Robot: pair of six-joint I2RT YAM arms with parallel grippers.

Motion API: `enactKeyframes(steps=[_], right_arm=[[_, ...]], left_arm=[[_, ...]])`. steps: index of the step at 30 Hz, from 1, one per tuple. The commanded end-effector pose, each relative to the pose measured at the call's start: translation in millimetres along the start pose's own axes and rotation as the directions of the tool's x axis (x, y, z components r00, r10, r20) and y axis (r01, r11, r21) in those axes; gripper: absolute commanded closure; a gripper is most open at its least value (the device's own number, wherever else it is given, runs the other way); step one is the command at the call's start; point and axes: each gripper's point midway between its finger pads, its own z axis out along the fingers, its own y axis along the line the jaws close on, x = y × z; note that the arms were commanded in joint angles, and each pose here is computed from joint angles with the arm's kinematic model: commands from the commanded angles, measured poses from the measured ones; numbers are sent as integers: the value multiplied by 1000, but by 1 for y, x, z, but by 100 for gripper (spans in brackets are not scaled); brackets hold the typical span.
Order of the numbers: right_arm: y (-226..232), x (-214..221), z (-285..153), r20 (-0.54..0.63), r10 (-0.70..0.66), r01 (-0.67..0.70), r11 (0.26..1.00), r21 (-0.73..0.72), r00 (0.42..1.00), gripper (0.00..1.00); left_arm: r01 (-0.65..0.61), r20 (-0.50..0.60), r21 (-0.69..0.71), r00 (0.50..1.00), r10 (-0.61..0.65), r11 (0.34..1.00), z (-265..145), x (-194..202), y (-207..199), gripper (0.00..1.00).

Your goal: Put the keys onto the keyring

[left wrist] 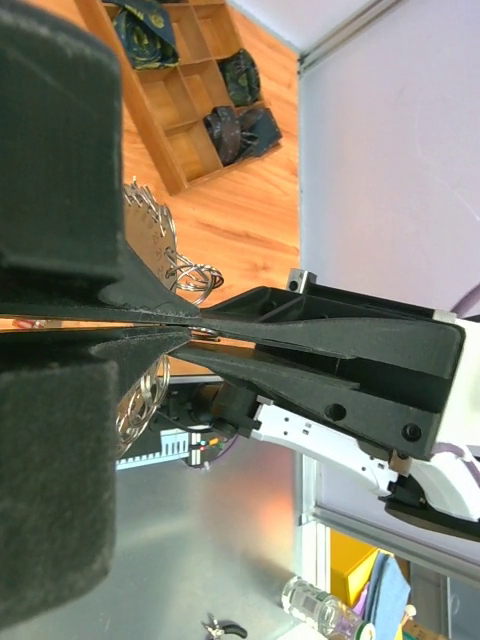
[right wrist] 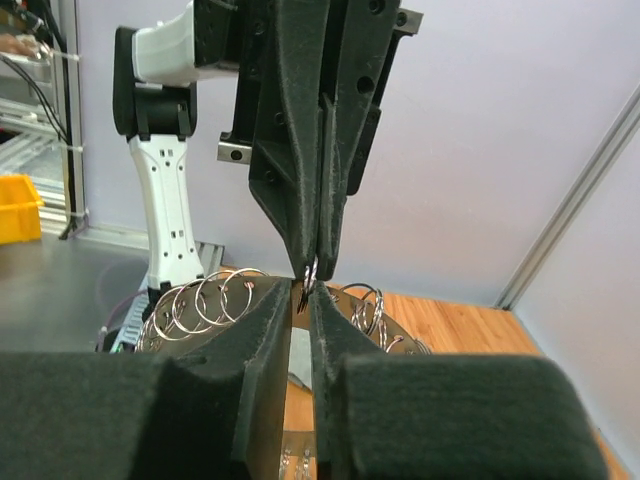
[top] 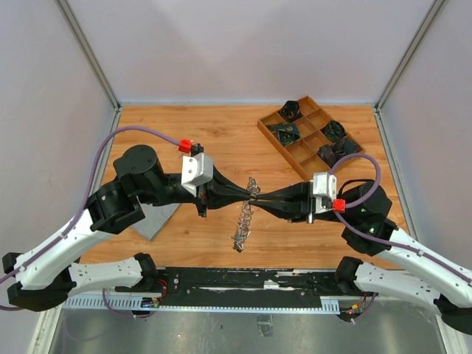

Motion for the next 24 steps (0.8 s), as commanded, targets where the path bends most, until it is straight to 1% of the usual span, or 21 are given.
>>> enactKeyframes(steps=[1,2,4,8,13,18,24], right_arm=[[-1,-15,-7,-63,-76,76,997,1,995,84],[-2,-10,-10,-95,-77,77,997,2,992,80],[-2,-3,-15,-148,-84,85,996,3,985,78],[0,11,-24,-247,-68,69,998,-6,967,77],[3,24,-29,-323,-52,46,999,-25,945,77],[4,34,-32,-372,-38,28,999,-32,928,75],[4,39,-29,-383,-26,14,999,-35,923,73]], left_arm=[[-10,-76,29,997,13,1000,3,8,-2,99],[-12,-91,27,996,14,1000,2,10,-1,100],[-15,-113,27,993,18,1000,1,12,0,99],[-18,-148,28,989,22,999,1,17,1,100],[-16,-191,26,981,21,1000,1,24,3,99],[-18,-199,25,980,23,1000,1,24,4,99],[-15,-217,37,976,23,999,4,28,4,100]])
